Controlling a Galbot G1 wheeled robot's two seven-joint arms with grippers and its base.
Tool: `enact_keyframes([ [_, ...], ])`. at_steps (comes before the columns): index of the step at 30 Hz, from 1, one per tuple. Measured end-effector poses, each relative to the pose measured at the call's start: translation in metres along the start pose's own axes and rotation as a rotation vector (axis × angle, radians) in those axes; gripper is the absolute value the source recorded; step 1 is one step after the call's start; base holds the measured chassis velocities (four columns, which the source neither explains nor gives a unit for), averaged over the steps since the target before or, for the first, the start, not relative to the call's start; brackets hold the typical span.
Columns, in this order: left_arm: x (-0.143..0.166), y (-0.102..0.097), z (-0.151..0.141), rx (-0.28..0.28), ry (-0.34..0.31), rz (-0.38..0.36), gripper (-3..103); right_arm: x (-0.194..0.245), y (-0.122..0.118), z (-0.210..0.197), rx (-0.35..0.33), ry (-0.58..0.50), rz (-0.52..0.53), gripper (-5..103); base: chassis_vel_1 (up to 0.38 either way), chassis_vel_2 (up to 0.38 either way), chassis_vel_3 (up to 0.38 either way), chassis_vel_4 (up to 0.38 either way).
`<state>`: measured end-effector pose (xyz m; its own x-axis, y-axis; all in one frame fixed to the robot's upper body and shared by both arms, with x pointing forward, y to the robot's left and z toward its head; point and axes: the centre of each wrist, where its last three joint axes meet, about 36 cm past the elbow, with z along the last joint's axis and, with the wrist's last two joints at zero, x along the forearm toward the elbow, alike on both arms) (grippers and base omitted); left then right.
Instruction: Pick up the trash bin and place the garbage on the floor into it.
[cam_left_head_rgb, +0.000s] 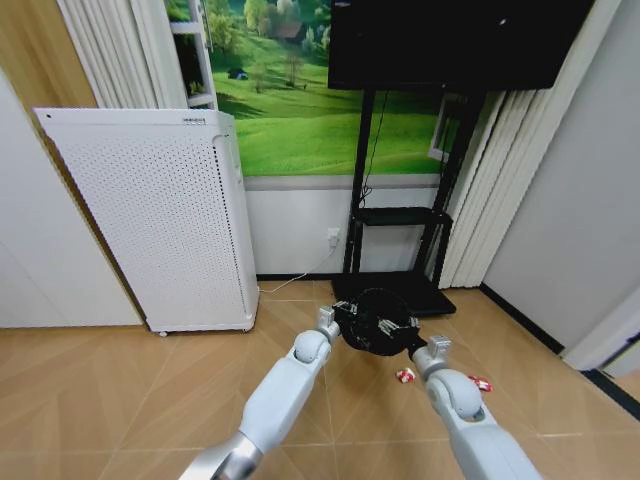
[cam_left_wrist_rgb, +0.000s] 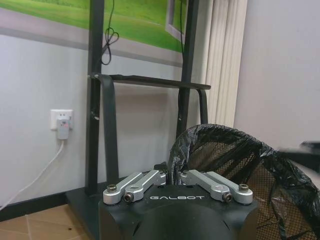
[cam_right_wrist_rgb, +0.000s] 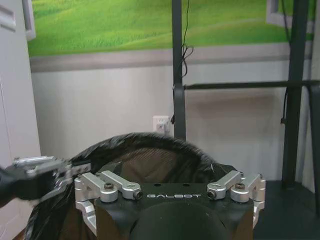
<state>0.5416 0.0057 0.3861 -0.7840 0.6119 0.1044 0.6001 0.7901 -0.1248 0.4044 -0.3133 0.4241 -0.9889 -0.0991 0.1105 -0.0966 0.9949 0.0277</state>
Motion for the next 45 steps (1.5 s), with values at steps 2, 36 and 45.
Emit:
enact_keyframes([
  [2,0.008,0.009,-0.002,-0.007,-0.003,-0.015,7,0.007,0.000,-0.010,-0.003,-0.020,0.009,100,0.000,0.000,0.000,0.000],
  [36,0.108,0.090,-0.019,-0.017,-0.052,-0.189,7,0.000,-0.017,0.059,-0.006,0.206,0.123,100,-0.026,-0.029,0.031,0.028],
  [45,0.116,0.094,-0.016,-0.011,-0.049,-0.200,7,0.002,-0.012,0.068,-0.001,0.209,0.118,100,-0.267,-0.257,0.255,0.254],
])
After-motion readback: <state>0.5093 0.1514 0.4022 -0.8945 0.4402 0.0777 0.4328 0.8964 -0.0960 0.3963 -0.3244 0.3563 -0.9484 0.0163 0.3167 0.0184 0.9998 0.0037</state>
